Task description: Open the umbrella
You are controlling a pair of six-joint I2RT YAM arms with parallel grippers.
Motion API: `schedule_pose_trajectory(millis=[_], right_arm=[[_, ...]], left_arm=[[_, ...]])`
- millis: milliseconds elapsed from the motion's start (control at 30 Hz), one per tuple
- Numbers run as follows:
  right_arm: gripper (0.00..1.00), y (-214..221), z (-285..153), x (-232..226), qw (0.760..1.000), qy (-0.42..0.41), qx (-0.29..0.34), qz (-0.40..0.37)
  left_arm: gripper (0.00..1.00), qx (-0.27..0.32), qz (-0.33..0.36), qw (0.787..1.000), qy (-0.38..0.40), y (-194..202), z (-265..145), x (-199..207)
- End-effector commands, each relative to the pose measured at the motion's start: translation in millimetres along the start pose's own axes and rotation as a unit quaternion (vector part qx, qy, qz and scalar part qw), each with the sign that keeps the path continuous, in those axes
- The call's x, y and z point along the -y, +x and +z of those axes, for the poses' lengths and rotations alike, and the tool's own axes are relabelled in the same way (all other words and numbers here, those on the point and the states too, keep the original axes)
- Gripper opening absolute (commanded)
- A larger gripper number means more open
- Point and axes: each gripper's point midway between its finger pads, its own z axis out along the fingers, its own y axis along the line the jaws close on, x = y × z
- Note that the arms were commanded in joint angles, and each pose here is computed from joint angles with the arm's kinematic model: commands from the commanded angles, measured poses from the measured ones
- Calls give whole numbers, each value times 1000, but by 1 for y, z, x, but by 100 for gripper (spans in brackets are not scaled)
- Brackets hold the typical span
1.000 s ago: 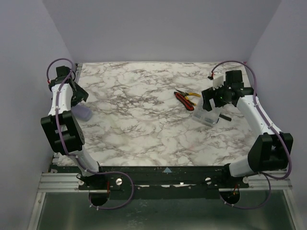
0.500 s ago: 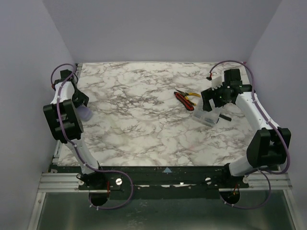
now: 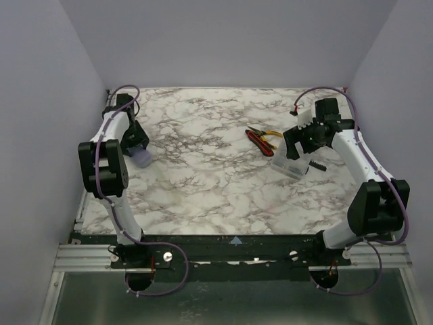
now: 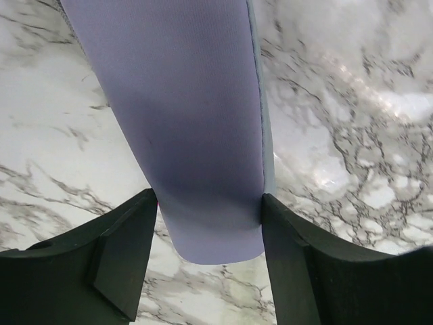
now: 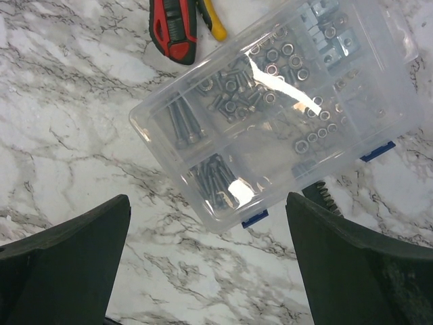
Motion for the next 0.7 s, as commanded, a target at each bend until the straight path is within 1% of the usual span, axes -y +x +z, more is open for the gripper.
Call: schedule_pose_trajectory(millis=[0,67,100,167,233,333,433,533,667], right_arm=[[100,1,-10,-4,1000,-9,-4,-6],[100,3,-12,-5,1000,-10,-8,-6],[100,4,-13,-6,1000,-11,-9,-6],[100,5,-15,-7,1000,-12,-11,-5],[100,7,-17,-9,1000,-13,-11,-4],[100,9,-17,-12,1000,-18,-11,-2],[100,11,-17,-13,1000,-19,-11,1],[100,13,-20,-16,1000,-23,-10,2],[100,16,-22,-23,999,-35,-12,5]], left_arm=[[56,-59,73,994,54,47,3,39],[55,-70,104,991,53,64,2,50],[54,-62,123,990,30,72,-1,54],[51,-46,159,986,28,72,-4,59],[50,-49,175,983,26,75,-9,60],[49,-63,222,973,30,93,-16,71],[49,-82,258,962,41,125,-21,84],[49,-79,306,947,56,159,-25,99],[49,-80,377,919,88,212,-35,123]])
